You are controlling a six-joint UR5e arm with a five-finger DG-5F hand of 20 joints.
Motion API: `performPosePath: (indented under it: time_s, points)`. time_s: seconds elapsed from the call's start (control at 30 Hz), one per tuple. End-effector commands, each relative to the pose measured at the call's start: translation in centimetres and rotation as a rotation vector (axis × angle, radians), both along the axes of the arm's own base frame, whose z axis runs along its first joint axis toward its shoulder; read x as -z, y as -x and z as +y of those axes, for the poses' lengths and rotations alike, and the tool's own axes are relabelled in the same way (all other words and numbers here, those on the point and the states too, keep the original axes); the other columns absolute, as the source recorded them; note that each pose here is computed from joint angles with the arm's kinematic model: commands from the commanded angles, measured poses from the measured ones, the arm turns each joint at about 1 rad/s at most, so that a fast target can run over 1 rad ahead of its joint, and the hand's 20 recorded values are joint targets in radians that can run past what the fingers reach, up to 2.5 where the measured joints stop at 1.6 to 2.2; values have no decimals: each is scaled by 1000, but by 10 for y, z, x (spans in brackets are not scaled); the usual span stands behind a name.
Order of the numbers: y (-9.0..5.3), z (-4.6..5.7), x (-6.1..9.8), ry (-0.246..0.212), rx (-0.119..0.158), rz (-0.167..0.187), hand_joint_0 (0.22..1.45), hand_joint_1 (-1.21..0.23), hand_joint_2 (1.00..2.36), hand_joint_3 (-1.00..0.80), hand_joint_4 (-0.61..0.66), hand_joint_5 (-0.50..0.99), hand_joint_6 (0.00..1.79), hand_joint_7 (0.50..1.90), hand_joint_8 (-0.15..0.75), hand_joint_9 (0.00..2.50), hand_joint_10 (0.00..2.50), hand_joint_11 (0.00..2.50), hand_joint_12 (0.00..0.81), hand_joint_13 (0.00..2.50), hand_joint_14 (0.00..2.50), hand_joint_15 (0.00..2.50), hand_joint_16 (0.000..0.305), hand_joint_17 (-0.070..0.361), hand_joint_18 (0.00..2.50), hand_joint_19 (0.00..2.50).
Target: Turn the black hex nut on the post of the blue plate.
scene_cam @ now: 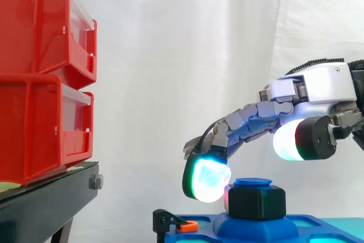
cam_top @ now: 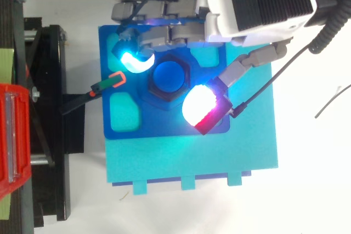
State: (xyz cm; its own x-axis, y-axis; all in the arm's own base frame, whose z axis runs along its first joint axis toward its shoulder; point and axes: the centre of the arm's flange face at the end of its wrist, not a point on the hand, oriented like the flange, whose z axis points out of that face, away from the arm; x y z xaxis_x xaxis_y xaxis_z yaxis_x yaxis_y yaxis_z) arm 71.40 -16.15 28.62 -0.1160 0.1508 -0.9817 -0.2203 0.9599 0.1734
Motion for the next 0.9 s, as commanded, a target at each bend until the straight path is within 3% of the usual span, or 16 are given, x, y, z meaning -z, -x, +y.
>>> performPosePath:
  time_s: [0.0,0.17,0.33,0.6,0.63,0.67,0.8,0.87]
  points:
    - [0,-1,-1,0,-4,-4,494,-237,1000,-500,258,-173,503,827,252,295,0,0,347,186,0,0,53,120,298,365]
    - [-3,7,-3,0,-10,-21,492,-248,1000,-500,229,-188,503,786,251,285,0,0,349,184,0,0,53,120,285,364]
    - [-13,22,-7,4,-19,-74,488,-259,1000,-500,220,-195,502,763,247,272,0,0,351,176,0,0,54,121,285,360]
    - [-17,37,-8,6,-38,-90,484,-277,1000,-500,216,-196,502,749,247,255,0,0,353,166,0,0,54,121,265,362]
    - [-17,37,-8,6,-38,-90,480,-302,1000,-500,215,-199,502,747,249,251,0,0,354,167,0,0,54,122,266,362]
    - [-18,39,-9,6,-36,-91,453,-441,1000,-500,193,-214,502,745,250,226,0,0,366,163,0,0,57,128,275,357]
    - [-18,43,-8,11,-32,-81,416,-691,1000,-500,168,-245,502,755,245,131,0,0,374,112,0,14,59,132,220,396]
    - [-17,44,-6,17,-26,-68,424,-751,1000,-500,168,-250,502,762,239,119,0,0,369,106,0,8,58,130,215,396]
